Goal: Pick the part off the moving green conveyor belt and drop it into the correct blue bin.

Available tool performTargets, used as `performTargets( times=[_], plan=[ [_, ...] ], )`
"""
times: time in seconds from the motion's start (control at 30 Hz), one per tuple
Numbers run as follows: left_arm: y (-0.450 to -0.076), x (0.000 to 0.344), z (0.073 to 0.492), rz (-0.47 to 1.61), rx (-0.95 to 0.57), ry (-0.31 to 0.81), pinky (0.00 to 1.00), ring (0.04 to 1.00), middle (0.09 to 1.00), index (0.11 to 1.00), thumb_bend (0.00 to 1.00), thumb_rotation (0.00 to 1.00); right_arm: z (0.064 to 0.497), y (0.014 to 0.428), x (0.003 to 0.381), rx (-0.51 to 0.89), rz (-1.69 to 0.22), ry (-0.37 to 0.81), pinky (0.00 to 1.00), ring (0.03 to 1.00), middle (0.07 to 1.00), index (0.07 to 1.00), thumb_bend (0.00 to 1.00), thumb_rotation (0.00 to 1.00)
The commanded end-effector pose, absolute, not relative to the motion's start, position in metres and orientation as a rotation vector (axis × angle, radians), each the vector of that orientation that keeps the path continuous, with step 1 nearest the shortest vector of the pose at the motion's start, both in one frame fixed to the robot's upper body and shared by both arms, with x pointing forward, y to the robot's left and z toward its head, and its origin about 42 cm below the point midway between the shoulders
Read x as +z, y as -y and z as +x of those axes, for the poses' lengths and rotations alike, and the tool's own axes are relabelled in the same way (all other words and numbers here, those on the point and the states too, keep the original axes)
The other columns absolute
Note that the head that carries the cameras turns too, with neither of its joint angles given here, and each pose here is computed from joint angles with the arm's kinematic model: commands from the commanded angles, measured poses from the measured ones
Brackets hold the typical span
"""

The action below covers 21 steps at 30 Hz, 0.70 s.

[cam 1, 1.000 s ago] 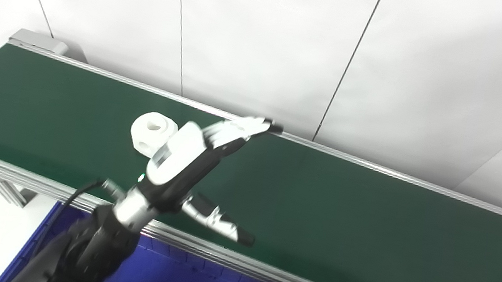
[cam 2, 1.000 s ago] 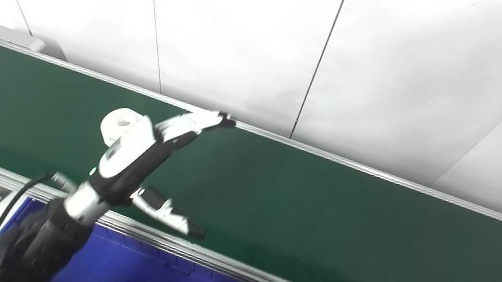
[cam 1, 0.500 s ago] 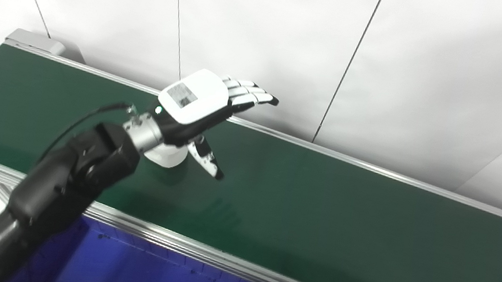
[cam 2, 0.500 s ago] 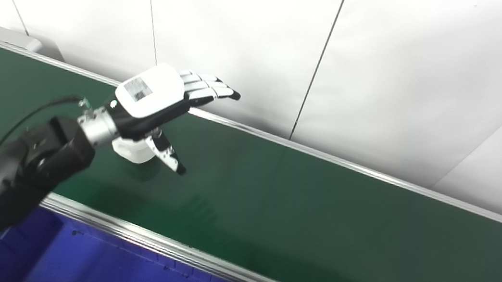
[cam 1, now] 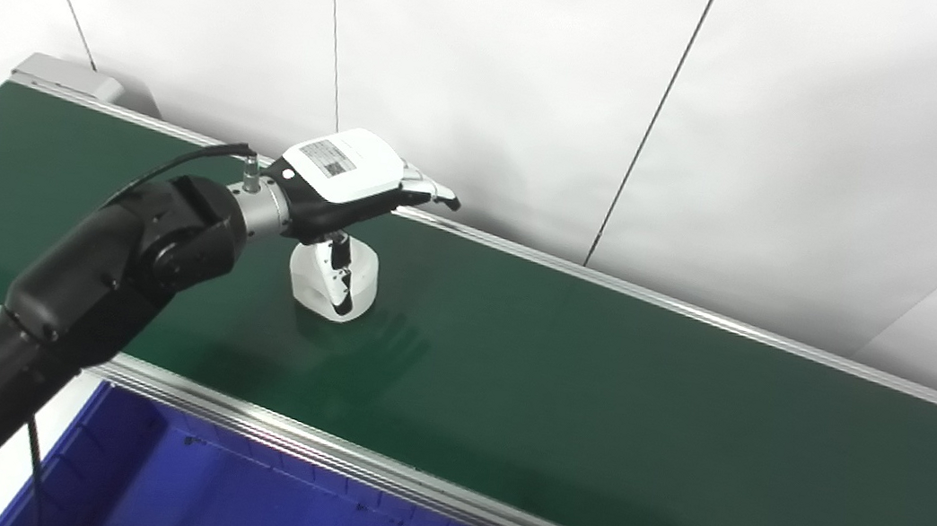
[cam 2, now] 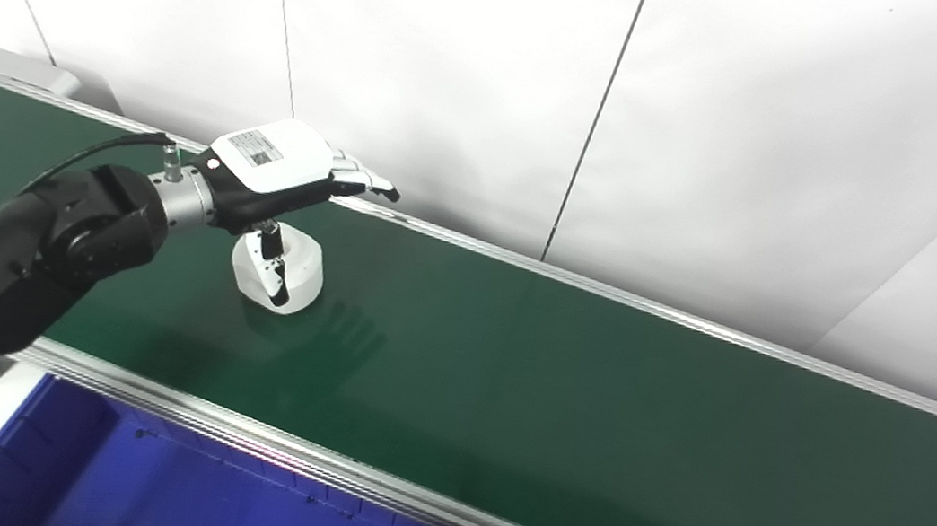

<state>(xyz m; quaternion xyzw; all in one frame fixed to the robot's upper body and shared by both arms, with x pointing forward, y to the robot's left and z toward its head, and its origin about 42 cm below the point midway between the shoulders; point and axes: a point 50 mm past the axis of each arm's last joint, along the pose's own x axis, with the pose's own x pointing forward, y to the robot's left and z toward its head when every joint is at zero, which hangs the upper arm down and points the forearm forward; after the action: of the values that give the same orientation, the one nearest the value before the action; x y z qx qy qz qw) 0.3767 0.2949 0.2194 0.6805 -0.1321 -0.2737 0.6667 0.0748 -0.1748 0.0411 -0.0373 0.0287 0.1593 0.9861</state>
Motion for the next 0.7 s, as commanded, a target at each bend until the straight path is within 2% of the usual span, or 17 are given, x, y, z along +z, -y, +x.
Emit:
performTargets(
  times=[0.0,0.1,0.27,0.57,0.67],
  plan=[
    [-0.302,0.239,0.387,1.566,-0.594,0.300,0.81,0.851,0.860,0.869,1.00,0.12,0.074,0.172,0.053,0.327,-0.055,0.023,0.97,0.956,0.980,1.000,0.96,1.00],
    [-0.305,0.233,0.387,1.580,-0.620,0.220,0.81,0.853,0.874,0.890,1.00,0.15,0.073,0.172,0.053,0.328,-0.049,0.022,0.97,0.957,0.978,1.000,0.96,1.00],
    [-0.309,0.217,0.387,1.550,-0.649,0.149,0.74,0.834,0.870,0.890,1.00,0.14,0.073,0.172,0.054,0.331,-0.050,0.024,0.99,0.961,0.973,1.000,0.95,1.00],
    [-0.293,0.185,0.391,1.508,-0.588,0.164,0.71,0.817,0.866,0.891,1.00,0.14,0.071,0.170,0.055,0.336,-0.052,0.025,0.98,0.947,0.968,1.000,0.94,1.00],
    [-0.283,0.174,0.392,1.492,-0.572,0.205,0.71,0.807,0.852,0.879,1.00,0.14,0.071,0.169,0.055,0.337,-0.047,0.025,0.98,0.950,0.969,1.000,0.94,1.00]
  ],
)
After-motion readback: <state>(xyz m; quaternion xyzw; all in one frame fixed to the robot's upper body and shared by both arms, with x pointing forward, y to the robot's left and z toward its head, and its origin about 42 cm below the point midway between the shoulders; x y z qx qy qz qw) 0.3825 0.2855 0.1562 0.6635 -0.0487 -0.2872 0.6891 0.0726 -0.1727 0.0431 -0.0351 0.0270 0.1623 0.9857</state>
